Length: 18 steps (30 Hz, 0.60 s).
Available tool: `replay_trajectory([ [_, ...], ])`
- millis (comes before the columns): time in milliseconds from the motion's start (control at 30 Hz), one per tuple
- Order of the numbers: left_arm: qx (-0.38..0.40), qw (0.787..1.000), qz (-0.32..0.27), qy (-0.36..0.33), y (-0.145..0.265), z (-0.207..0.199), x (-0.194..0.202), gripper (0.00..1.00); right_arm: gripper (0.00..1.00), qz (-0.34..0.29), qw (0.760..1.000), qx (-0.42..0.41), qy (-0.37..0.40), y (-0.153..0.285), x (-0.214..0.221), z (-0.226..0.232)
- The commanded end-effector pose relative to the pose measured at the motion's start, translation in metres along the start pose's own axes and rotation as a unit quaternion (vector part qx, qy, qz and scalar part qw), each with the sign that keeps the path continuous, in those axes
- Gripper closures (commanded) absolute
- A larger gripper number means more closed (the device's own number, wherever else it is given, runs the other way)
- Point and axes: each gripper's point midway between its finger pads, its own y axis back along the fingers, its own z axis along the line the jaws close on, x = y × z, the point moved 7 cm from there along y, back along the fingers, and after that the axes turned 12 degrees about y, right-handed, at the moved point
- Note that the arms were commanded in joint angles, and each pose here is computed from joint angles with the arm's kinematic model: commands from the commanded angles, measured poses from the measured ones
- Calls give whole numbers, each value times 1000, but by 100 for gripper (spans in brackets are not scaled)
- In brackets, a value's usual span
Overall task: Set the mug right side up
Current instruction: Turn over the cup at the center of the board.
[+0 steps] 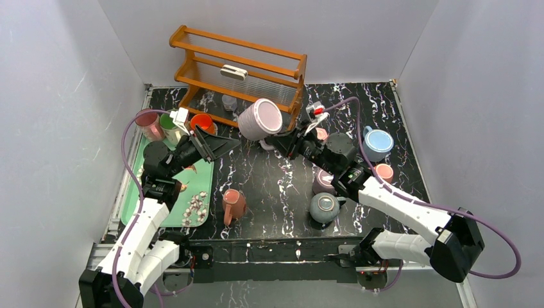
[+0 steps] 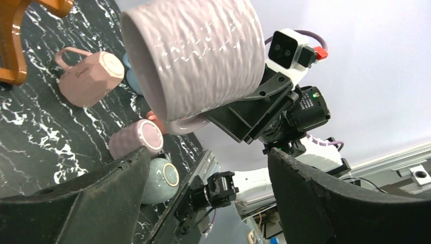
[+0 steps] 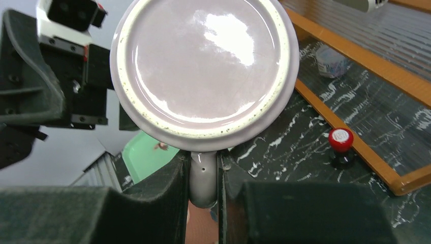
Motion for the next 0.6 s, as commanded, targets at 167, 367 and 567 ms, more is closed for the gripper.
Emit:
replay_trajectory([
  [167,56,998,-2,-2,-5,-22,0,21,99,-207,975,-69,-46,-3,-117,34],
  [367,67,998,-19,3,-10,-29,0,24,99,-226,965,-109,-70,-5,-130,46],
  [567,101,995,-17,1,-18,-43,2,26,99,-238,955,-151,-91,-6,-142,58],
])
